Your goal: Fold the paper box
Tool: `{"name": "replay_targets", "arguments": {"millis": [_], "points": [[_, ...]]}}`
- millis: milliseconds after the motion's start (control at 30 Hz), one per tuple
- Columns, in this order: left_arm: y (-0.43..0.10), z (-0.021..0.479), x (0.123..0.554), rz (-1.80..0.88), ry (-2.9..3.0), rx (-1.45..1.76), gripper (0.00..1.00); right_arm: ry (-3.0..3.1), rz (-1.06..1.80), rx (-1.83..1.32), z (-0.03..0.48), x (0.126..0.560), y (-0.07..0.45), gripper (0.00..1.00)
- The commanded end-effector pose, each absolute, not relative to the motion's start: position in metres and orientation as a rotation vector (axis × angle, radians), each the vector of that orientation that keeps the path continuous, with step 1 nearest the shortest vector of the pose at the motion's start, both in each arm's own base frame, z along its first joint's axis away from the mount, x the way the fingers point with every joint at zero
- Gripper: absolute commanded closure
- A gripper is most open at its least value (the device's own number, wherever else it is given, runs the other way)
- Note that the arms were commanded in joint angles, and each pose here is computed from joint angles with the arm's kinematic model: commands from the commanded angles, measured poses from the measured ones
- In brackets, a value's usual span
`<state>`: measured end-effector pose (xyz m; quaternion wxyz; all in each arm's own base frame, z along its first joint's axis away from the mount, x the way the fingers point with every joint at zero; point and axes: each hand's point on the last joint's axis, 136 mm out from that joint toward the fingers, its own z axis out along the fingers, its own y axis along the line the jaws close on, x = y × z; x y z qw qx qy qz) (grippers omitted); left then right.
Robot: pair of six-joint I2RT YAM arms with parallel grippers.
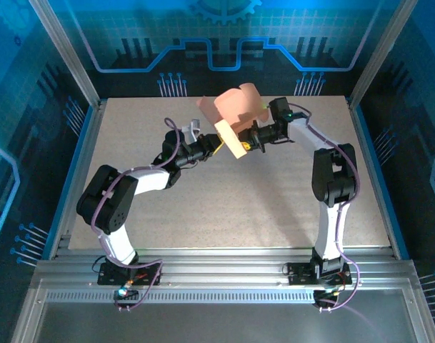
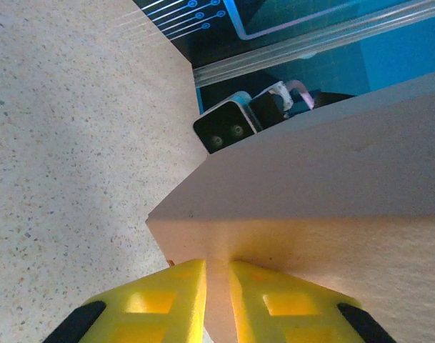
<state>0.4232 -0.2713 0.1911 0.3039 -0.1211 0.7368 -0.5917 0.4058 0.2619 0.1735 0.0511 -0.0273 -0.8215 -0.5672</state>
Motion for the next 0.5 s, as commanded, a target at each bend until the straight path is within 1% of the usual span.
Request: {"name": "replay_targets", "arguments": {"millis": [0, 133, 267, 333, 467], "points": [[-0.313, 0.220, 0.403, -1.697, 1.919, -0.122, 0.81, -2.388, -1.672, 0.169, 0.176, 0.352, 0.328, 1.00], [-0.301, 0.209, 0.404, -1.663, 1.930, -0.147, 0.77, -2.536, -1.647, 0.074, 0.172, 0.375, 0.300, 1.00], [-0.271, 0.178, 0.406, -1.604, 1.955, -0.242, 0.68, -2.700, -1.611, -0.097, 0.165, 0.406, 0.248, 1.00], [-0.254, 0.159, 0.405, -1.575, 1.977, -0.302, 0.66, -2.774, -1.562, -0.170, 0.157, 0.416, 0.224, 1.00], [-0.226, 0.128, 0.398, -1.515, 2.003, -0.391, 0.65, -2.980, -1.284, -0.296, 0.126, 0.426, 0.176, 1.00]]}}
